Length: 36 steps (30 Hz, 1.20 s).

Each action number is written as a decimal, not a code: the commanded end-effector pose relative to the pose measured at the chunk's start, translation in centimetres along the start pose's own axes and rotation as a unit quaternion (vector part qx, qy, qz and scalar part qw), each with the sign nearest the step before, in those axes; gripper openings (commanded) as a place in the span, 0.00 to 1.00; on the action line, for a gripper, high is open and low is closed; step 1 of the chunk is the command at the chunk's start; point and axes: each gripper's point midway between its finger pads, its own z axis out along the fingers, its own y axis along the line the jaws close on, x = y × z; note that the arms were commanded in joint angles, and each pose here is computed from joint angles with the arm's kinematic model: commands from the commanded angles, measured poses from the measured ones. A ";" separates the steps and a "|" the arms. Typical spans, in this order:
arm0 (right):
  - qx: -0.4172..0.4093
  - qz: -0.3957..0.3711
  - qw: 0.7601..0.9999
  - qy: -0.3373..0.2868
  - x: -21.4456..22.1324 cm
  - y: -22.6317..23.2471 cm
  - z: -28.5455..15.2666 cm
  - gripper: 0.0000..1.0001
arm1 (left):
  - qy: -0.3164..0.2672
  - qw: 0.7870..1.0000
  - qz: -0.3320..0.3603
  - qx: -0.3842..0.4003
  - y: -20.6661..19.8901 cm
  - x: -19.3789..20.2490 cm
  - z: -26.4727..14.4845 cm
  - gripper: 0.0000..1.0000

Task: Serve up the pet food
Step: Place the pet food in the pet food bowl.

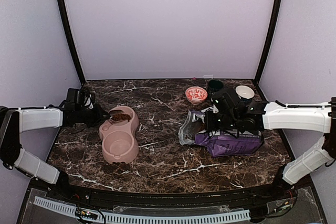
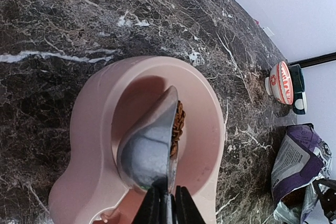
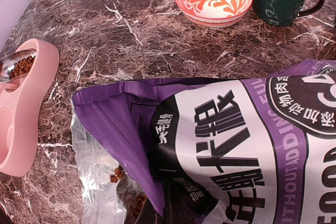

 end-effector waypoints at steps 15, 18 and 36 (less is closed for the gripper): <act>0.047 0.012 0.999 -0.008 -0.3 -2.8 -0.6 0.00 | -0.013 0.997 0.057 -0.041 -2.0 -1.6 -2.9 0.00; 0.045 0.012 0.999 -0.008 -0.4 -2.8 -0.6 0.00 | -0.011 0.997 0.061 -0.048 -1.9 -1.6 -3.2 0.00; 0.026 -0.002 1.000 0.005 -0.9 -1.6 -0.7 0.00 | -0.018 0.991 0.127 -0.037 -6.0 -1.6 -6.1 0.00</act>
